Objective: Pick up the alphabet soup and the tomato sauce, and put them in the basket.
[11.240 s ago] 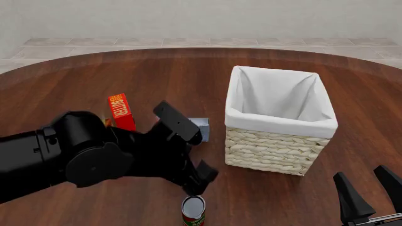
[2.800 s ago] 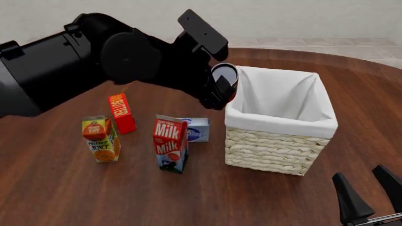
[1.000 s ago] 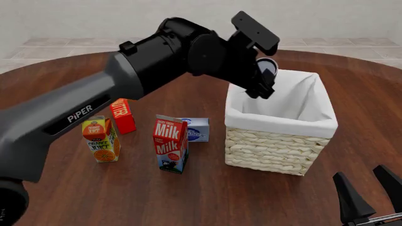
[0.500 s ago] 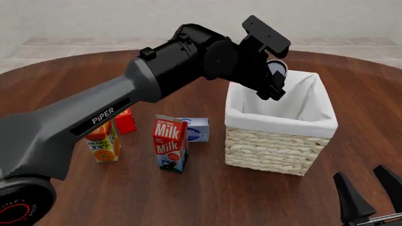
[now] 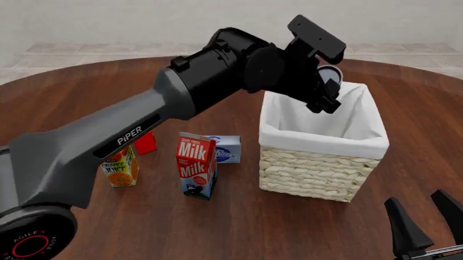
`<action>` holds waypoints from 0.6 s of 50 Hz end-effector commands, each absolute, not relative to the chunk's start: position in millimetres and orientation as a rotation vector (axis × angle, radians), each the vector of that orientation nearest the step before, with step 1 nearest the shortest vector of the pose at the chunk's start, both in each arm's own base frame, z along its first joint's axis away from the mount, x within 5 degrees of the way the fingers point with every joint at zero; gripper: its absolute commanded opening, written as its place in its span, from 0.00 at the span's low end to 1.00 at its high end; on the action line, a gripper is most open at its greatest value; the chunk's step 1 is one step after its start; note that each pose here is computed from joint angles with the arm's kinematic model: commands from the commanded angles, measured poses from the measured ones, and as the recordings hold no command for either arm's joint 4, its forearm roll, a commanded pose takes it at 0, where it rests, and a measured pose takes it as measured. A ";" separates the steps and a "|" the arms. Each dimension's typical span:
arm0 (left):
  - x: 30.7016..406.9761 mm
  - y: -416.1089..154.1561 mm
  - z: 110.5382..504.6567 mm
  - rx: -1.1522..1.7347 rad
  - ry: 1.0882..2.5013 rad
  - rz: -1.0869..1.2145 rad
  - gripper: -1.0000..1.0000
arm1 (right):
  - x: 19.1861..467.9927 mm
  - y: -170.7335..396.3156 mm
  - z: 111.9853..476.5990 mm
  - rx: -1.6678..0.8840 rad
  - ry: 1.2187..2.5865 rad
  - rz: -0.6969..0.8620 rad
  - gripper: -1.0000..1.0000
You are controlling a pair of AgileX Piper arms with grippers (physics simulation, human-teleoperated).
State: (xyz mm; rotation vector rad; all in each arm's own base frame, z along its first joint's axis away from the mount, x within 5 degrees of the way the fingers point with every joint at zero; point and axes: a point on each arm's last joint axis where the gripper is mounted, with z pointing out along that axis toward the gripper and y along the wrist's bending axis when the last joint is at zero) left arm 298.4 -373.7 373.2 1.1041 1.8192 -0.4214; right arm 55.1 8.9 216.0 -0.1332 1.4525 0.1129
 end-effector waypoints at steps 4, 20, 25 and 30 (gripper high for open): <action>299.0 -383.2 362.0 1.132 1.818 -0.416 0.00 | 55.1 8.8 216.2 -0.130 1.452 0.113 1.00; 299.0 -383.2 362.0 1.132 1.818 -0.416 1.00 | 55.1 8.9 216.1 -0.130 1.452 0.116 1.00; 299.0 -383.2 362.0 1.132 1.818 -0.416 1.00 | 55.1 9.0 216.0 -0.132 1.452 0.116 1.00; 299.0 -383.2 362.0 1.132 1.818 -0.416 1.00 | 55.1 9.1 216.0 -0.133 1.453 0.117 1.00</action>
